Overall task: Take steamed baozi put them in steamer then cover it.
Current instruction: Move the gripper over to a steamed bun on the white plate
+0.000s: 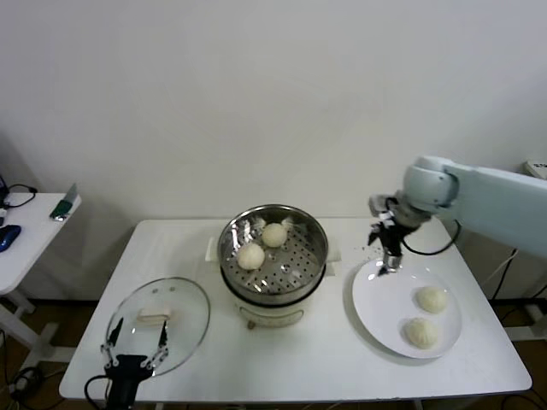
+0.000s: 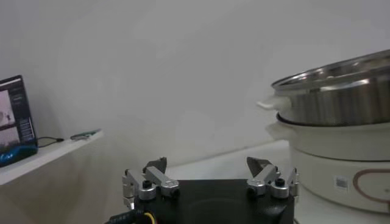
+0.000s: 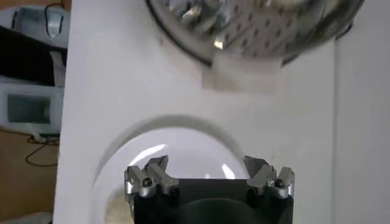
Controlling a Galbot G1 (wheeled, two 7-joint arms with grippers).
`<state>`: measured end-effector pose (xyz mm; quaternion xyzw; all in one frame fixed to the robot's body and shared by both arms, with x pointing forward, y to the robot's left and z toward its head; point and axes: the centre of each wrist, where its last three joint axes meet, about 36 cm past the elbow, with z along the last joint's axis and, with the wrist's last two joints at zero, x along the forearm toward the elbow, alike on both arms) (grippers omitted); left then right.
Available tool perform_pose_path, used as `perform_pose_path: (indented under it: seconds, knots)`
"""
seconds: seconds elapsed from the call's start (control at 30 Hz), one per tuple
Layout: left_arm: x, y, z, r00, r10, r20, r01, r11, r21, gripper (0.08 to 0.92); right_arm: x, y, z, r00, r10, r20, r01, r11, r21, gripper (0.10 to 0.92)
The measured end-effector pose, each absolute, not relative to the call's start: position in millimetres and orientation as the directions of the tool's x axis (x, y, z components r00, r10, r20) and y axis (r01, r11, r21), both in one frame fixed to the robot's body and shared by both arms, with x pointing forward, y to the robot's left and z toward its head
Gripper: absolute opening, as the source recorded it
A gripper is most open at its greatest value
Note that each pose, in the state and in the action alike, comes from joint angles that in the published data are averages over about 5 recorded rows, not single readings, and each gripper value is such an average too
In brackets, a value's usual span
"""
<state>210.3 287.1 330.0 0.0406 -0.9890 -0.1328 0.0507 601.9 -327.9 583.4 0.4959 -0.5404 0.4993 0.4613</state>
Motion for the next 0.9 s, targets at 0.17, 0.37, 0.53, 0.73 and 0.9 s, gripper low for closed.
perform_pose_path:
  seconds: [0.17, 0.37, 0.53, 0.73, 0.9]
  knots:
    - [210.5, 286.5, 330.2, -0.990, -0.104, 0.093, -0.076, 0.961, 0.265, 0.823, 585.7, -351.0, 546.8, -0.042, -0.037, 0.998, -0.999, 0.012, -0.042, 0.823]
    - [208.1, 287.1, 329.3, -0.989, -0.113, 0.099, -0.083, 0.960, 0.266, 0.823, 570.0, -367.7, 509.2, 0.003, 0.003, 1.000, -1.000, 0.005, 0.003, 0.823]
    - [205.3, 288.2, 327.4, -0.987, -0.120, 0.107, -0.088, 0.960, 0.267, 0.823, 562.0, -374.7, 487.3, 0.028, 0.025, 0.999, -1.000, -0.002, 0.028, 0.823]
    - [203.2, 288.5, 325.3, -0.986, -0.124, 0.113, -0.090, 0.960, 0.266, 0.823, 559.0, -376.9, 470.9, 0.049, 0.044, 0.998, -0.999, -0.009, 0.049, 0.823]
    - [202.6, 288.9, 323.6, -0.985, -0.126, 0.116, -0.092, 0.959, 0.267, 0.823, 559.2, -376.6, 462.6, 0.058, 0.053, 0.997, -0.998, -0.015, 0.059, 0.804]
